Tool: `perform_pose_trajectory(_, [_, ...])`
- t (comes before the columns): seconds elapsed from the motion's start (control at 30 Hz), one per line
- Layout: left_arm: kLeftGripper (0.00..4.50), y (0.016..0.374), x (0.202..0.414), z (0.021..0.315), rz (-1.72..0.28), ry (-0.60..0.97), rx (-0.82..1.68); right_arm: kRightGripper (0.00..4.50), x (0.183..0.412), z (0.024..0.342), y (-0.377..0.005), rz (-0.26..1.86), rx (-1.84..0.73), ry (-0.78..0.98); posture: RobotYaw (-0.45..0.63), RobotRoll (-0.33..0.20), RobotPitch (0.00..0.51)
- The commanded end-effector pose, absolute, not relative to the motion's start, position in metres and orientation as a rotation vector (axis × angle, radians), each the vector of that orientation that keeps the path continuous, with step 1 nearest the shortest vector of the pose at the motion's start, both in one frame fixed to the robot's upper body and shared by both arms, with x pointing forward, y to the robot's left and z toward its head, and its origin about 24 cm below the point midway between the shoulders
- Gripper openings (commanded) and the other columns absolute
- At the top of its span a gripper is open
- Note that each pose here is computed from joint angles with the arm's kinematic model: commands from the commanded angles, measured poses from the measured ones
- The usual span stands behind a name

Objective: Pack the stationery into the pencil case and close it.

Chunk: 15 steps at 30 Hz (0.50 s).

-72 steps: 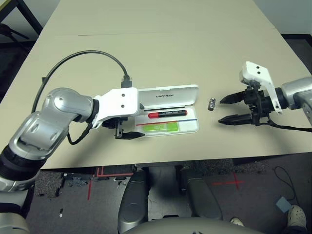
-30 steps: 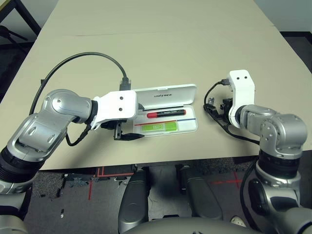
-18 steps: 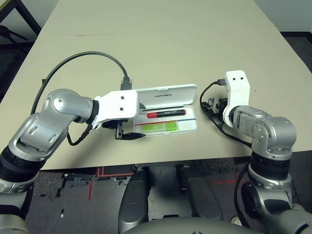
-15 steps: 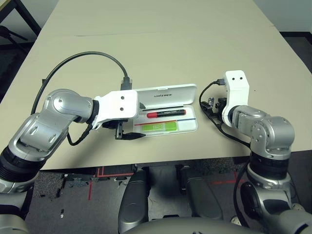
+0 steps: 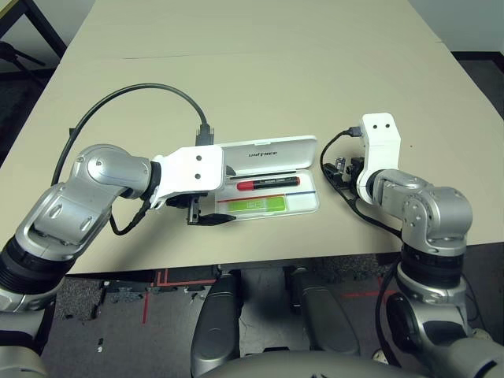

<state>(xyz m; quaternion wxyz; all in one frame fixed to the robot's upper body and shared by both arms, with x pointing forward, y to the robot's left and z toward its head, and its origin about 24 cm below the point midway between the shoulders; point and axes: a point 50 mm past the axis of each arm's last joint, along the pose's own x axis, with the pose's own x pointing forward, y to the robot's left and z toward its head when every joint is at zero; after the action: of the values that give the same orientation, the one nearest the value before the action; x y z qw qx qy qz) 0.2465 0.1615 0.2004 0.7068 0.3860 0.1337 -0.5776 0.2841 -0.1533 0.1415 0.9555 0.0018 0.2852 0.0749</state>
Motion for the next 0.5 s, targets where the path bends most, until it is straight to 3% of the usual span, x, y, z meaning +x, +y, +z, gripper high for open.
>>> perform_pose_trajectory(0.03, [4.46,0.1588,0.2454,0.1962,-1.294,0.303,0.863,4.5,0.2789,0.1322,-0.1522,0.175,0.022,0.659,0.07,0.0,0.221])
perform_pose_trajectory(0.2, [4.46,0.1573,0.2457,0.1952,-1.295,0.3,0.861,4.5,0.2781,0.1317,-0.1522,0.181,0.027,0.669,0.07,0.0,0.222])
perform_pose_trajectory(0.27, [4.5,0.1574,0.2457,0.1952,-1.294,0.299,0.861,4.13,0.2779,0.1315,-0.1521,0.182,0.029,0.672,0.07,0.0,0.219])
perform_pose_trajectory(0.33, [4.5,0.1573,0.2458,0.1952,-1.293,0.299,0.861,3.63,0.2778,0.1309,-0.1524,0.182,0.03,0.675,0.07,0.0,0.219])
perform_pose_trajectory(0.5, [4.5,0.1568,0.246,0.1952,-1.294,0.298,0.861,1.73,0.2778,0.13,-0.1529,0.181,0.034,0.677,0.07,0.0,0.219])
